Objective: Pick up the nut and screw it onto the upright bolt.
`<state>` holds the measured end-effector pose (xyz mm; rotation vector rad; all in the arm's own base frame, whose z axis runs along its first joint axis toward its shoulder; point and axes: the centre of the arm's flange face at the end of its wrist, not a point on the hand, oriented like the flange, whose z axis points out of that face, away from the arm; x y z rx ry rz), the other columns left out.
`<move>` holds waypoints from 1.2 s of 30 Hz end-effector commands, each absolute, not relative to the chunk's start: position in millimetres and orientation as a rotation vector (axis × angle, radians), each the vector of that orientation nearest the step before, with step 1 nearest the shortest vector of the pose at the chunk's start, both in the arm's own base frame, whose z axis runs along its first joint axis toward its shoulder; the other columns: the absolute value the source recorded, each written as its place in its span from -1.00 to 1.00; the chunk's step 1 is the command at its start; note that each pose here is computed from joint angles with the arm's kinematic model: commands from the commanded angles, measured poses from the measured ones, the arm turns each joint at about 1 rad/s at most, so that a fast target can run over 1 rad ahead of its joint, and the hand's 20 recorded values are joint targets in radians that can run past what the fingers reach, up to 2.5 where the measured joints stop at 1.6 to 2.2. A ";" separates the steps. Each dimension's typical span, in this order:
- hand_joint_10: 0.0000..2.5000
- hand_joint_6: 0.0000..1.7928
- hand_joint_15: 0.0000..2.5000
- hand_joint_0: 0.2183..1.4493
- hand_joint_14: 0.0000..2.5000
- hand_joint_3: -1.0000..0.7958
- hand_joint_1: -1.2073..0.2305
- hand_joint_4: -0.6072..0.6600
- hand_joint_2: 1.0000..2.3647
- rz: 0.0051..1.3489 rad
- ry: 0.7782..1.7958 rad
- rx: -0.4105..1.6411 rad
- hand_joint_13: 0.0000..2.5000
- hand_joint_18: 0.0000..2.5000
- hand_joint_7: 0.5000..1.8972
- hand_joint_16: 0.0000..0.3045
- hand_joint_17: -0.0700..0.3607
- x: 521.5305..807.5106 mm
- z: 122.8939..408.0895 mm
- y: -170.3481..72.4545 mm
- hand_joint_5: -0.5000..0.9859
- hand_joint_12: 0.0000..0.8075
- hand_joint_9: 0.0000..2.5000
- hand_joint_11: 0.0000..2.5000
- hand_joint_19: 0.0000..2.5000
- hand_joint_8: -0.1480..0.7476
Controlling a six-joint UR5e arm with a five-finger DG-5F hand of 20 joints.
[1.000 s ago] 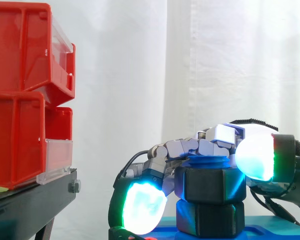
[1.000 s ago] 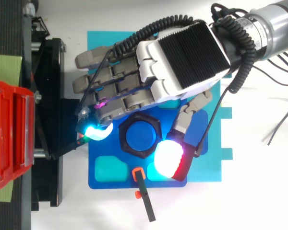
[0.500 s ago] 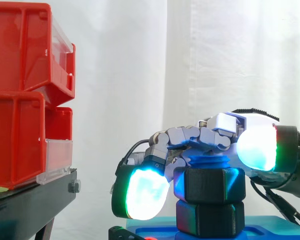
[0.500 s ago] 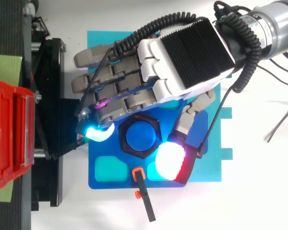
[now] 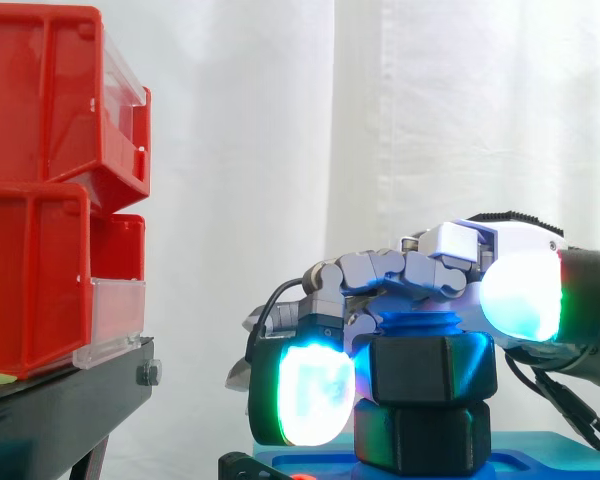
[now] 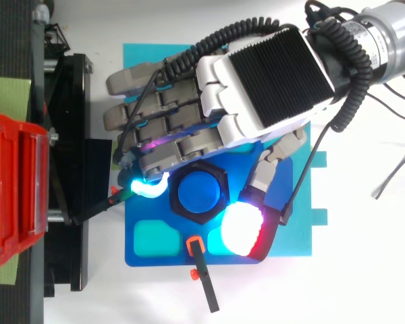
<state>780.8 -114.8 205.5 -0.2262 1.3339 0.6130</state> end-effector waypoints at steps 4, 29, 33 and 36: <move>-1.00 -0.44 -1.00 -0.67 -1.00 -0.44 0.59 0.27 -1.00 0.595 1.345 -0.241 -0.53 -0.75 0.21 -0.76 -0.29 779.6 204.1 -113.2 -0.39 -0.27 -0.43 -1.00 -1.00 -0.06; -1.00 -0.44 -1.00 -0.68 -1.00 -0.44 0.54 0.25 -1.00 0.577 1.303 -0.243 -0.50 -0.69 0.44 -0.76 -0.30 781.1 210.2 -124.1 -0.36 -0.28 -0.40 -1.00 -1.00 -0.04; -1.00 -0.44 -1.00 -0.68 -1.00 -0.44 0.54 0.24 -1.00 0.580 1.292 -0.245 -0.50 -0.69 0.44 -0.76 -0.30 781.9 211.1 -126.2 -0.36 -0.28 -0.40 -1.00 -1.00 -0.04; -1.00 -0.44 -1.00 -0.70 -1.00 -0.44 0.52 0.26 -1.00 0.581 1.293 -0.246 -0.49 -0.68 0.41 -0.75 -0.29 781.3 211.1 -128.2 -0.35 -0.27 -0.39 -1.00 -0.99 -0.03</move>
